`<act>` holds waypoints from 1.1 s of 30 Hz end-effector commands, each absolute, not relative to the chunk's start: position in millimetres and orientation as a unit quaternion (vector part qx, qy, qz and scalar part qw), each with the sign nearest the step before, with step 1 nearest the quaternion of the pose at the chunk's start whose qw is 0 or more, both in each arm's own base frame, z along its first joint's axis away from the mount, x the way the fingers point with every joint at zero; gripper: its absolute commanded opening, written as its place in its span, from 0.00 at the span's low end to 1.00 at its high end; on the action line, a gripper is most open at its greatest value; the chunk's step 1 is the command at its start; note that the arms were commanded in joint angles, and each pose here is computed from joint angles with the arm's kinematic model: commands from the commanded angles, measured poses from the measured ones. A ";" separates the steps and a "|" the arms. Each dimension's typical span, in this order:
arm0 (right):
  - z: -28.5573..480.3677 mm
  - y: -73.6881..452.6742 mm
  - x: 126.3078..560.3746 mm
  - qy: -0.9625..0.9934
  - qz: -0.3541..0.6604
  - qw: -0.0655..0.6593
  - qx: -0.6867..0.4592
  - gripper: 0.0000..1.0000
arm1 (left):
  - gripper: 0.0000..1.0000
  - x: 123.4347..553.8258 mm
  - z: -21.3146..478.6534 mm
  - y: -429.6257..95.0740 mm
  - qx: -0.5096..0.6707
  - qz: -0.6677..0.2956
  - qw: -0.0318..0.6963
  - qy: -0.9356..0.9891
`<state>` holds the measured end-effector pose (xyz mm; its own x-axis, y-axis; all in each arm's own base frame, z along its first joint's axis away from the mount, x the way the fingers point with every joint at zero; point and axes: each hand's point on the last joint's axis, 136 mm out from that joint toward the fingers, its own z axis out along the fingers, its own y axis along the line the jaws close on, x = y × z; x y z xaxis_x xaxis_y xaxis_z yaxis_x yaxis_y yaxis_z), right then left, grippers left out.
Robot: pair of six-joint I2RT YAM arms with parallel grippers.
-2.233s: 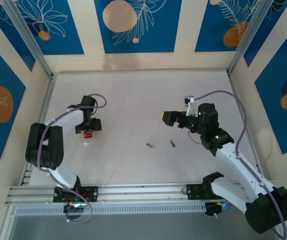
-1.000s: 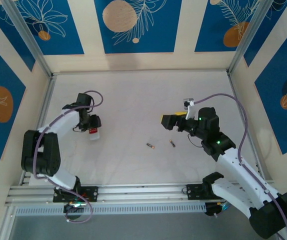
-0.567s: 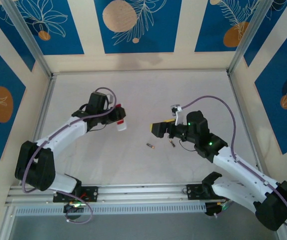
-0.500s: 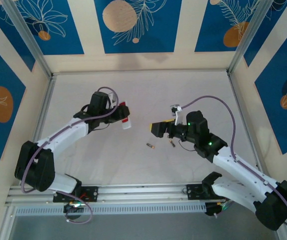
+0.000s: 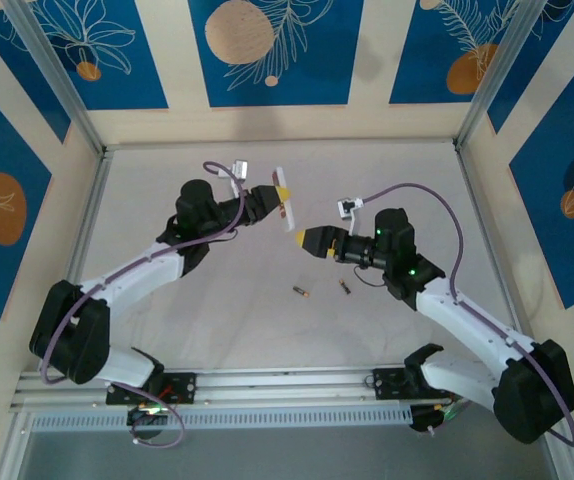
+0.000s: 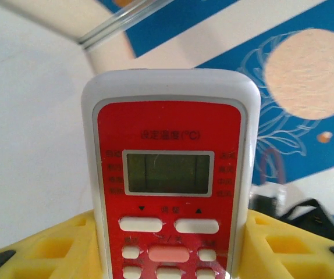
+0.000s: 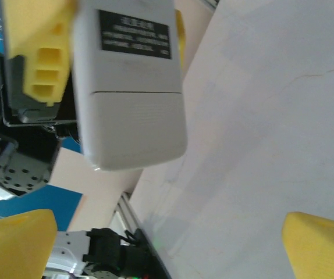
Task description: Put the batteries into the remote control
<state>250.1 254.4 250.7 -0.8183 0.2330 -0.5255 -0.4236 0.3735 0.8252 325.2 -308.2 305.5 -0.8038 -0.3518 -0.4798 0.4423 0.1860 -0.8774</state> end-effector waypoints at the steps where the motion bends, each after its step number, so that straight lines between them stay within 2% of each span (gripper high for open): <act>1: 287.9 263.6 244.0 0.734 0.610 0.284 -0.096 1.00 | 0.40 308.5 334.6 -316.6 0.061 -0.699 0.300 0.646; 11: 307.0 274.4 255.2 0.701 0.658 0.252 -0.108 0.96 | 0.41 296.0 339.0 -323.2 0.061 -0.719 0.285 0.631; 23: 309.2 273.0 262.8 0.696 0.669 0.243 -0.097 0.76 | 0.41 291.1 340.4 -329.4 0.063 -0.737 0.271 0.616; 24: 309.8 273.0 262.1 0.695 0.670 0.243 -0.098 0.72 | 0.41 291.5 340.0 -329.1 0.063 -0.736 0.272 0.617; 26: 310.8 272.4 262.6 0.694 0.670 0.244 -0.098 0.70 | 0.41 292.0 337.8 -329.8 0.062 -0.733 0.270 0.621; 31: 312.5 271.9 261.0 0.695 0.668 0.247 -0.102 0.57 | 0.41 293.6 332.6 -330.2 0.060 -0.728 0.270 0.627; 33: 314.0 271.9 260.4 0.695 0.667 0.247 -0.103 0.55 | 0.42 294.0 331.4 -330.2 0.059 -0.727 0.270 0.629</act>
<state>262.2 272.6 299.6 -0.8705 0.1893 -0.4543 -0.4428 0.1017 0.8908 301.0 -326.8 326.2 -0.8560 -0.3327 -0.3958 0.4323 -0.0406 -0.9008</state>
